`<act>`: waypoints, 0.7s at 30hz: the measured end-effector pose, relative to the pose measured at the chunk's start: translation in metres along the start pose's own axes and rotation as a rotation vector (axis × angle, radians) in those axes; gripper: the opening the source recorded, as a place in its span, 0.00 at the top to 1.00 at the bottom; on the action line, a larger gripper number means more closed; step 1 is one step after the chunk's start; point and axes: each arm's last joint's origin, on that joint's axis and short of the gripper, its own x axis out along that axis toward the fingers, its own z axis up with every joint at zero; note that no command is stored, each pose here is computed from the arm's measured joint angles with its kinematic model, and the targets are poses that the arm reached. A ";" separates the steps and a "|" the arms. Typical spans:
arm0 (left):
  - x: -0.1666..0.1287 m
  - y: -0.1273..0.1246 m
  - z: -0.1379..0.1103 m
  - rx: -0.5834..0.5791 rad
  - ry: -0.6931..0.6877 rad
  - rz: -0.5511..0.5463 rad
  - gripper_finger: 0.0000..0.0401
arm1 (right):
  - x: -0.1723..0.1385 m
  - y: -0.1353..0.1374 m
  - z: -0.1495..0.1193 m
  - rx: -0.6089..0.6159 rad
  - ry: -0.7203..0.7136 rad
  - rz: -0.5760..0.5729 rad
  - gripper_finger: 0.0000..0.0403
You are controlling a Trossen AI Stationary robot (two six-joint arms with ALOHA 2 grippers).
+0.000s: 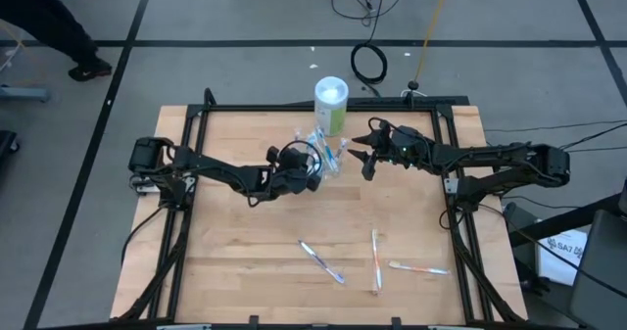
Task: Pick & Place toothbrushing station
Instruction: Put the blue toothbrush into the transparent organizer
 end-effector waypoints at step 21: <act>-0.001 0.007 -0.011 -0.025 0.088 0.047 0.95 | 0.000 0.000 -0.001 0.026 0.006 0.000 0.58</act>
